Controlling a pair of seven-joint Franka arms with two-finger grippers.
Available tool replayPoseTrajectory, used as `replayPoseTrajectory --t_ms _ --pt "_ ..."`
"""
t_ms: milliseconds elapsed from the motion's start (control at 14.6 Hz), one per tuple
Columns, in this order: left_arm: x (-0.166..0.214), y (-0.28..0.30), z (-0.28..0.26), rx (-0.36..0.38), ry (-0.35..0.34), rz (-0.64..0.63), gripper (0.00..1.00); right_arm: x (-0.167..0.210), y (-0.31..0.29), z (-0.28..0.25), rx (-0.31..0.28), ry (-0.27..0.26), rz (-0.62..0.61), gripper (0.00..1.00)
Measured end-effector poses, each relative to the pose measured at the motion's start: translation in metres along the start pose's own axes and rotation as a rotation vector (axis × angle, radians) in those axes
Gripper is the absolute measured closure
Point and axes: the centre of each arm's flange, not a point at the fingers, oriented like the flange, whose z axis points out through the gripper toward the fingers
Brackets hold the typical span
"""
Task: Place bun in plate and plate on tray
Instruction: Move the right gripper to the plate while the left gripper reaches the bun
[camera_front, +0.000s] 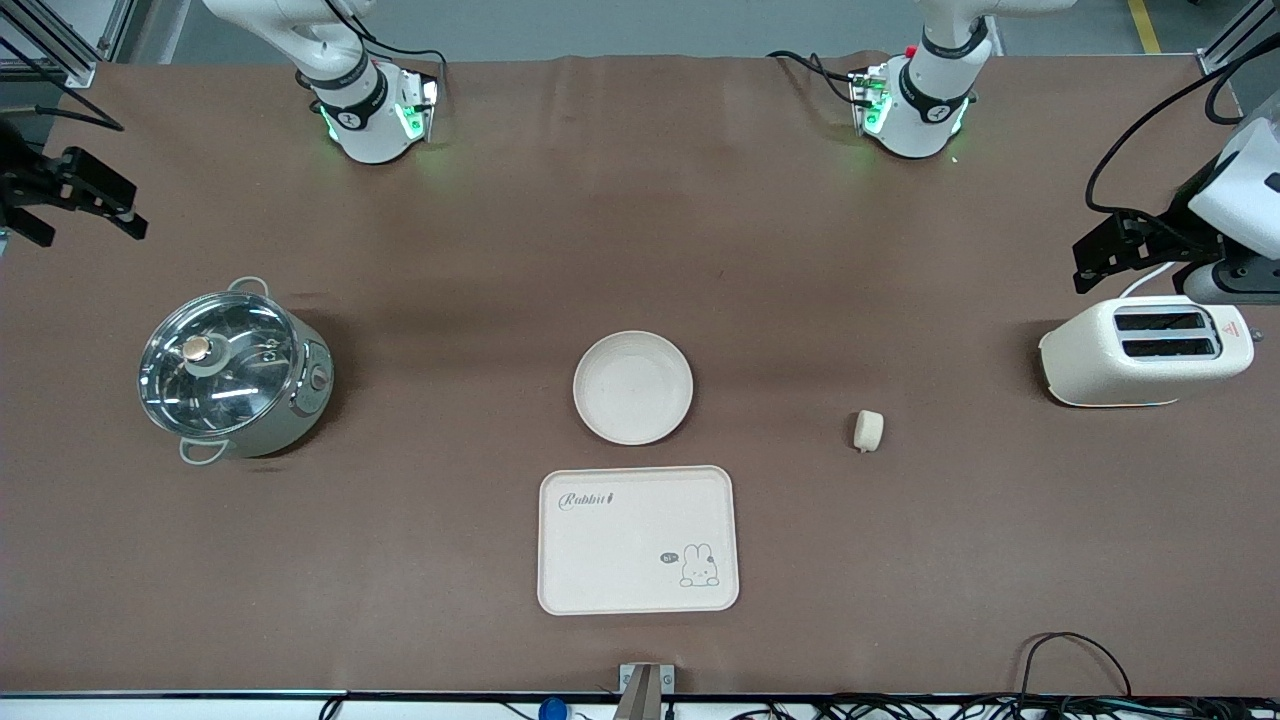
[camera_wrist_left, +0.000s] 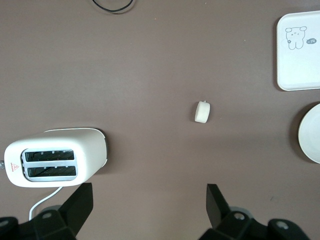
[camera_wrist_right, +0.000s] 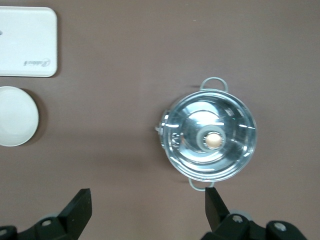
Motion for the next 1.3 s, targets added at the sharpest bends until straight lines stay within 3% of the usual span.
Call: replayPoseTrajectory --t_ms 342,616,1027,1301 --pt "0.0 0.0 0.0 0.0 0.001 0.0 0.0 0.02 -0.04 0.049 0.016 -0.019 -0.023 0.0" --pt "0.0 0.001 0.011 0.002 -0.033 0.002 0.0 0.045 -0.111 0.104 0.049 -0.033 0.026 0.0" --pt "0.031 0.04 0.109 -0.016 -0.14 0.028 0.0 0.078 -0.216 0.214 0.127 -0.034 0.089 0.0" --pt "0.04 0.04 0.132 -0.016 -0.158 0.025 0.0 0.083 -0.265 0.291 0.152 -0.047 0.088 0.0"
